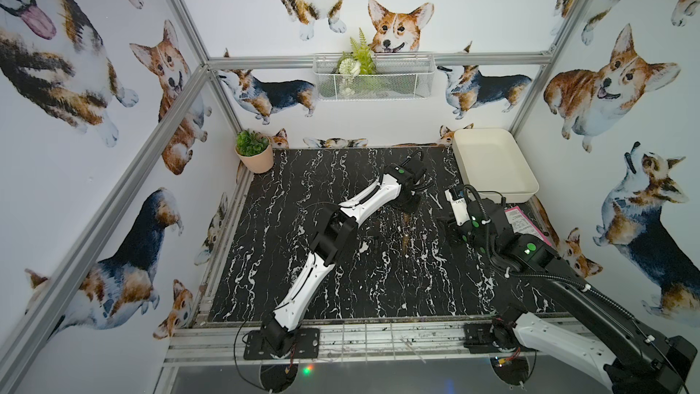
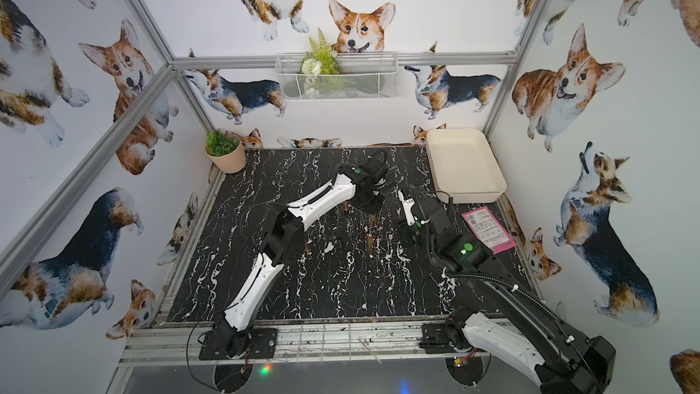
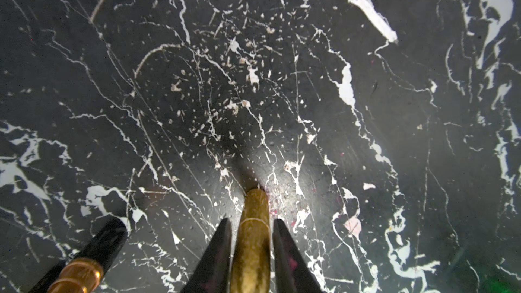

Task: Open the lipstick cap
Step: Pick up the lipstick at the center of the board.

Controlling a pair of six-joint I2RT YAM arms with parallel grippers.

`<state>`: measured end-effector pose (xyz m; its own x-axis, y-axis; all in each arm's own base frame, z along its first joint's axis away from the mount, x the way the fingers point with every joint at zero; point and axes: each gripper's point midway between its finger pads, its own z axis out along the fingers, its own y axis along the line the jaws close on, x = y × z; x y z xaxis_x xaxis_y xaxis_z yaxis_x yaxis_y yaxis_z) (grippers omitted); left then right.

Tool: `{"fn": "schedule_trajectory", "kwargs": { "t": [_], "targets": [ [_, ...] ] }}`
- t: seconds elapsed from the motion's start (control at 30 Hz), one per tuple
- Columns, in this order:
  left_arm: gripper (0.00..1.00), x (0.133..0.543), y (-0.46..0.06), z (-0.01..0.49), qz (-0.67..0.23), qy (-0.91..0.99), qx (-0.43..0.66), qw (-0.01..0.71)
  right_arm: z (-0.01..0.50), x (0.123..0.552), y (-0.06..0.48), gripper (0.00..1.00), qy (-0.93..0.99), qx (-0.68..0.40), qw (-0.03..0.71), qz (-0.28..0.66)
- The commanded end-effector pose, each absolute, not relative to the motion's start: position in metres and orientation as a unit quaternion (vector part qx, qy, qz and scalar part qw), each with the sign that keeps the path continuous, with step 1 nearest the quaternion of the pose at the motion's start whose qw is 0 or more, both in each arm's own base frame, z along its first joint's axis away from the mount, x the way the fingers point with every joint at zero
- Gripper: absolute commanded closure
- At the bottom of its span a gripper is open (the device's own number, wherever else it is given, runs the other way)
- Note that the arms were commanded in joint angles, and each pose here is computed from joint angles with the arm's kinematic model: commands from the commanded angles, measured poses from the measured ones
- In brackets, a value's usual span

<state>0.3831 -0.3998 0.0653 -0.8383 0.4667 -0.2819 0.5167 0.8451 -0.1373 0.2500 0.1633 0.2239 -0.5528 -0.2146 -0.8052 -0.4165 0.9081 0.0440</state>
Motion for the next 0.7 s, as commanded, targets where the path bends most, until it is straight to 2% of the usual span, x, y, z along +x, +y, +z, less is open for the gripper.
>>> {"fn": "schedule_trajectory", "kwargs": {
  "t": [0.0,0.13,0.47,0.67],
  "targets": [
    [0.75,0.381,-0.396,0.067,-0.098,0.954,0.260,0.117,0.233,0.254,0.167,0.54,0.865,-0.180,0.452,0.122],
    [0.83,0.379,-0.394,0.068,-0.095,0.954,0.261,0.114,0.232,0.254,0.168,0.54,0.865,-0.182,0.451,0.123],
    [0.88,0.379,-0.393,0.073,-0.095,0.953,0.261,0.119,0.230,0.254,0.168,0.54,0.866,-0.180,0.450,0.124],
    [0.88,0.374,-0.389,0.103,-0.119,0.951,0.262,0.116,0.226,0.254,0.168,0.54,0.867,-0.182,0.446,0.123]
  ]
}}
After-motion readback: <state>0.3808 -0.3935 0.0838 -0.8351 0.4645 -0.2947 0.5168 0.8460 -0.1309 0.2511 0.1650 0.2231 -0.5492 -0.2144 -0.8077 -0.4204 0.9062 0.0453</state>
